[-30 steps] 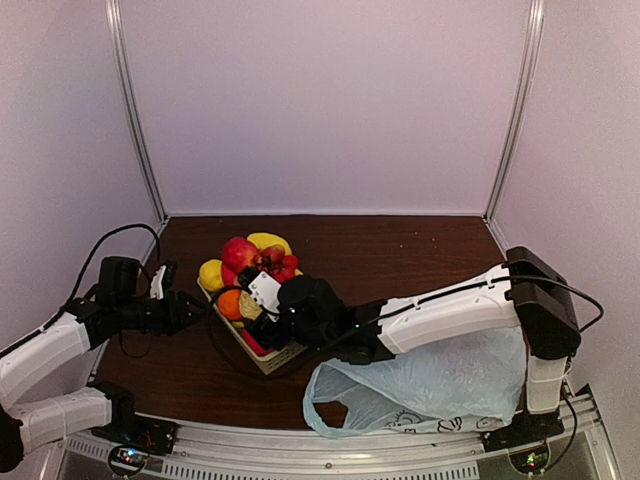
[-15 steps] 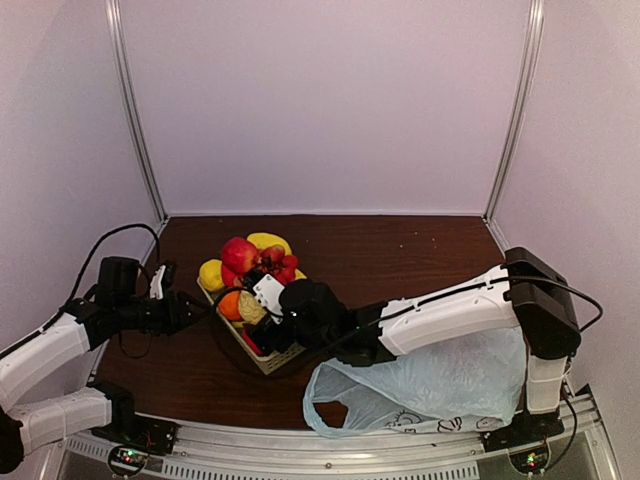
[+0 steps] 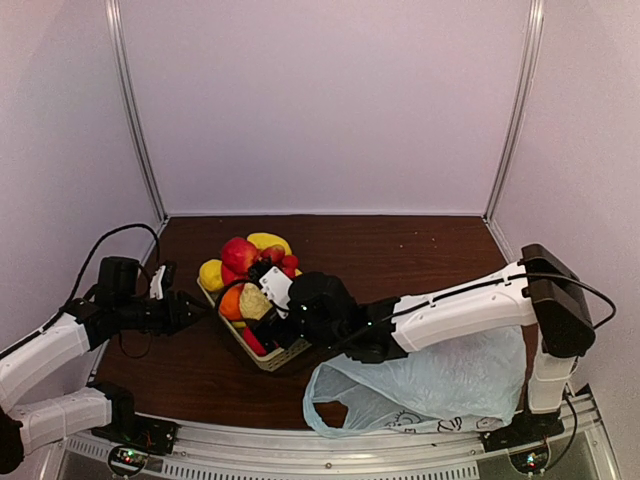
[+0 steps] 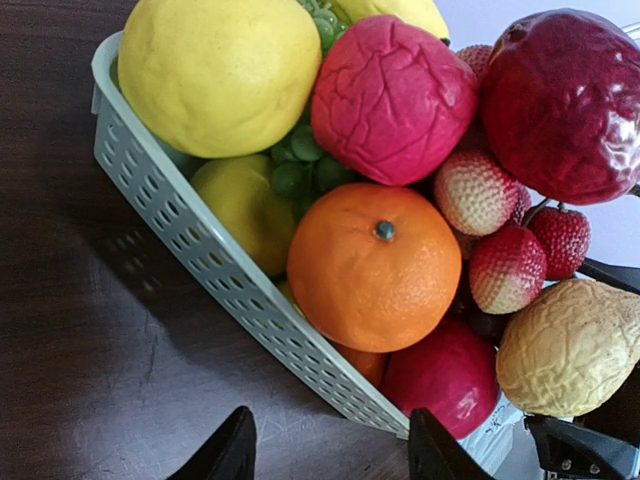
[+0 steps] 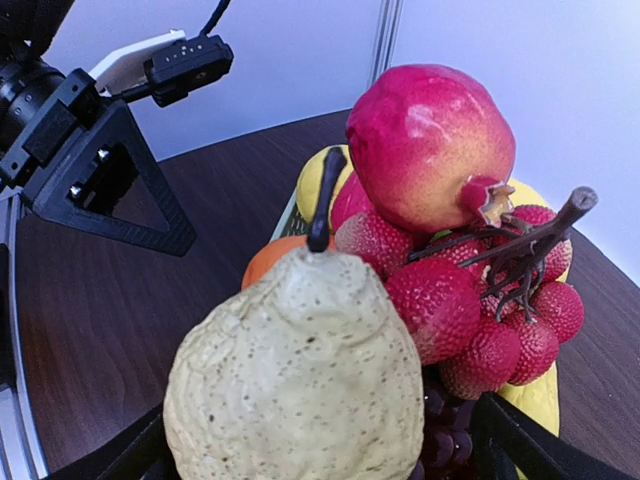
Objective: Untie the knot of the plastic bag and take out the fruit
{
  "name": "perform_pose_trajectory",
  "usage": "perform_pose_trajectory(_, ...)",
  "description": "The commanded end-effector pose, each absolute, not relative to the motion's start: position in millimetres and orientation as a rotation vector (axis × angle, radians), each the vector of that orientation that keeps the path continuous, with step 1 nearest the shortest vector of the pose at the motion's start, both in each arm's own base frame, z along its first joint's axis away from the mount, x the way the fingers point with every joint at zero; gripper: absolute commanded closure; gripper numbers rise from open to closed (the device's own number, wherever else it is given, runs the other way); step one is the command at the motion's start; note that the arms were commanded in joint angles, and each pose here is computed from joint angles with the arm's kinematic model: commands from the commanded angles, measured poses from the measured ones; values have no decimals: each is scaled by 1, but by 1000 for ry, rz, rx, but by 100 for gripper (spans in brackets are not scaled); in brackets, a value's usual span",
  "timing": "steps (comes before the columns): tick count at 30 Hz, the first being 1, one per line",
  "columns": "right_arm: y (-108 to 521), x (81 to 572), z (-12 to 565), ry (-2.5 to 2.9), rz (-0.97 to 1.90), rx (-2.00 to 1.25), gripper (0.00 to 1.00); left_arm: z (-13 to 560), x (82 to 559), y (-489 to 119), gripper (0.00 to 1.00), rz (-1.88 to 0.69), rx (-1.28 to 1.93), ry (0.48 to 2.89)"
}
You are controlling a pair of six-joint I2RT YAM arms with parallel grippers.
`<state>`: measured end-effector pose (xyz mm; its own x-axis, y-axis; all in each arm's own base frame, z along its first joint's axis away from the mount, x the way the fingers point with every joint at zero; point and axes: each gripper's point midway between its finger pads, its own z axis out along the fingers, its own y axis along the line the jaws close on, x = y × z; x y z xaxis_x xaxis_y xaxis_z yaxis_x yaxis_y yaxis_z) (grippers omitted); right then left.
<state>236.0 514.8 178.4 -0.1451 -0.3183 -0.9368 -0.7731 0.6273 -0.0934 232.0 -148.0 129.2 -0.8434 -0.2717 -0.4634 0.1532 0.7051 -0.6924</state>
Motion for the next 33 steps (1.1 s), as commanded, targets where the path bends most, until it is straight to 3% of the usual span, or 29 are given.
perform_pose_trajectory(1,511,229,210,1694,605,-857,1,127,230,-147,48,-1024,-84,2361)
perform_pose_trajectory(17,510,225,211,1704,614,-875,1,132,228,-149,47,-1039,-59,2346)
perform_pose_trajectory(25,508,229,211,1722,621,-821,1,131,211,-178,48,-1225,28,2334)
perform_pose_trajectory(33,504,203,212,1753,688,-871,1,114,216,-150,47,-975,-104,2412)
